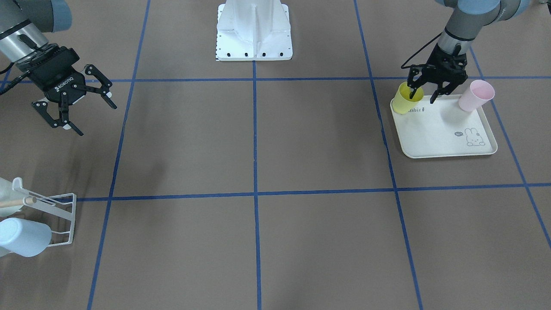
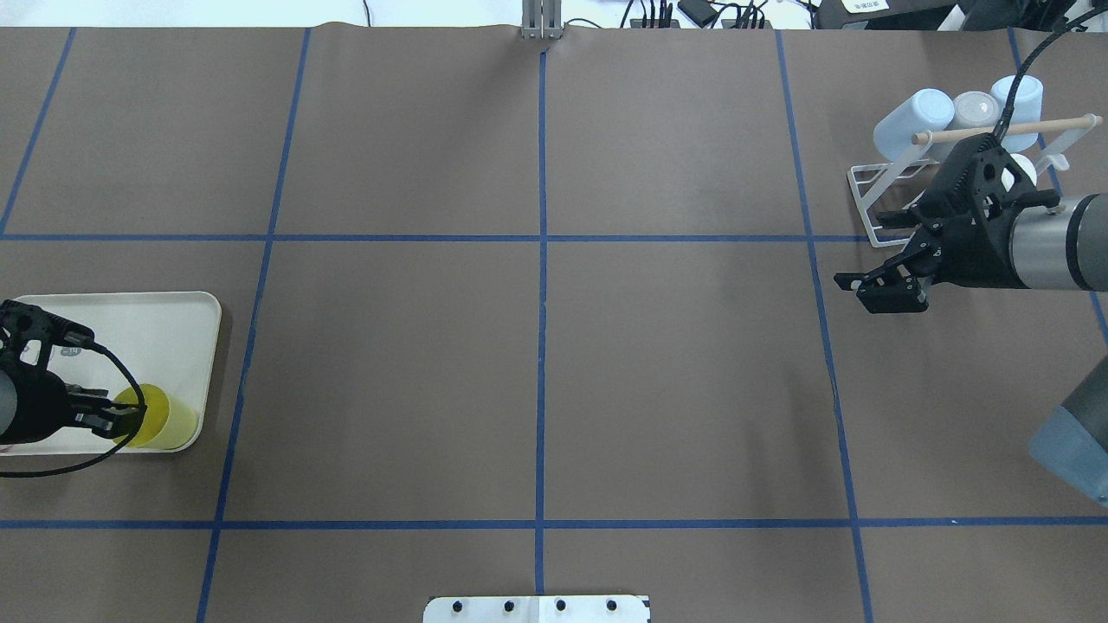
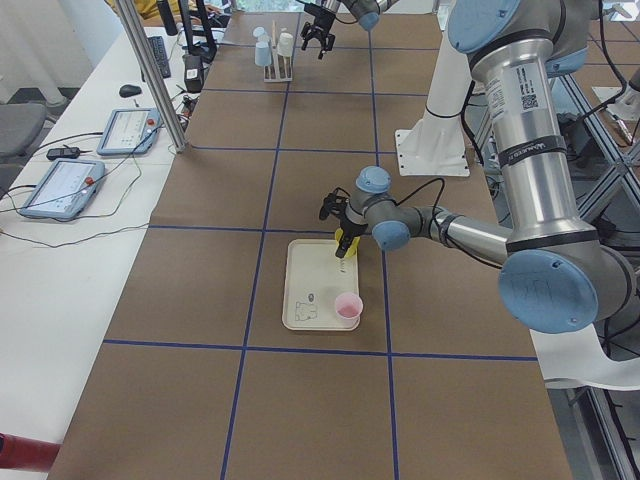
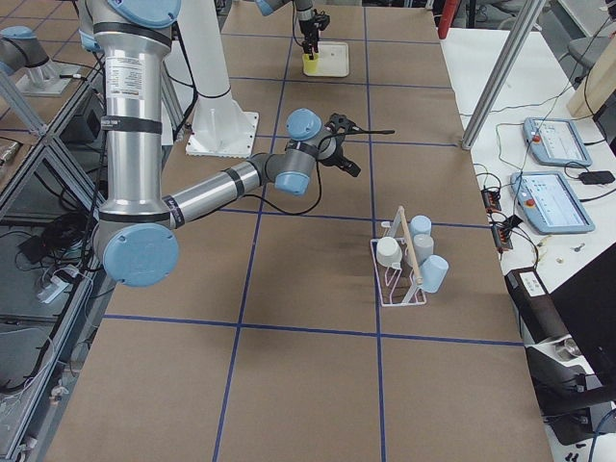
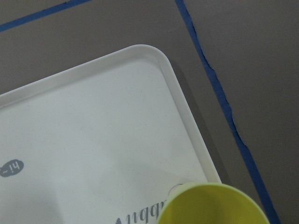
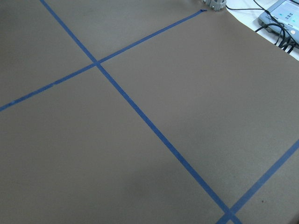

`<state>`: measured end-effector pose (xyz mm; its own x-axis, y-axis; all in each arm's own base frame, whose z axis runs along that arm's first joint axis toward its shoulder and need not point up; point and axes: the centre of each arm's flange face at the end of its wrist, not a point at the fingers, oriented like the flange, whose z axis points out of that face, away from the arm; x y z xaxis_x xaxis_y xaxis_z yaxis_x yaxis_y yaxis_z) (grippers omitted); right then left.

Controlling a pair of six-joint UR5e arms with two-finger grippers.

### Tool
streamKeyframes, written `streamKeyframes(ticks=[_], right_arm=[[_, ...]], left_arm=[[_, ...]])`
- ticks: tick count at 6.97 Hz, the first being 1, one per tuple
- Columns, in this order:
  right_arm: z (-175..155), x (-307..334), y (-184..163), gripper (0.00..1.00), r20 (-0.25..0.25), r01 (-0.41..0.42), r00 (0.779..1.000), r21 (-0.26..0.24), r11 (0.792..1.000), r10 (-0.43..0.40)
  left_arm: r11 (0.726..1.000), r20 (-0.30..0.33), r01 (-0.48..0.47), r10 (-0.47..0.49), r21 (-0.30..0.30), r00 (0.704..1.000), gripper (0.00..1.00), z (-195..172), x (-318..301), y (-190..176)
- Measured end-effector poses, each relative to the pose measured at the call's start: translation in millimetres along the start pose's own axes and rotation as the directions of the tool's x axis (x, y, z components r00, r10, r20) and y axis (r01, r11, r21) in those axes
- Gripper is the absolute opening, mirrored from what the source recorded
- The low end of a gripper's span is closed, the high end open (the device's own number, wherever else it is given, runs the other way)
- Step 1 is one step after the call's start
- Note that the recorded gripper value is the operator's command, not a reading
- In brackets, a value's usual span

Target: Transfer IKEA cup to right arm and place on rack

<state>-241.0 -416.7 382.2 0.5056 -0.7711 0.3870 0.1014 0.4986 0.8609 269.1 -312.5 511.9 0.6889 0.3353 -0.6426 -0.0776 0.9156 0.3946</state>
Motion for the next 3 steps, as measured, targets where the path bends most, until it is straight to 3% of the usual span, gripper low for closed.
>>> streamKeyframes(ticks=[3], right_arm=[[3,-1,1,1.0,0.004,0.003,1.0,-0.005,1.0,-0.003]], left_arm=[[1.0,-0.022,-0.016,0.017,0.026,1.0,0.0,-14,3,-7]])
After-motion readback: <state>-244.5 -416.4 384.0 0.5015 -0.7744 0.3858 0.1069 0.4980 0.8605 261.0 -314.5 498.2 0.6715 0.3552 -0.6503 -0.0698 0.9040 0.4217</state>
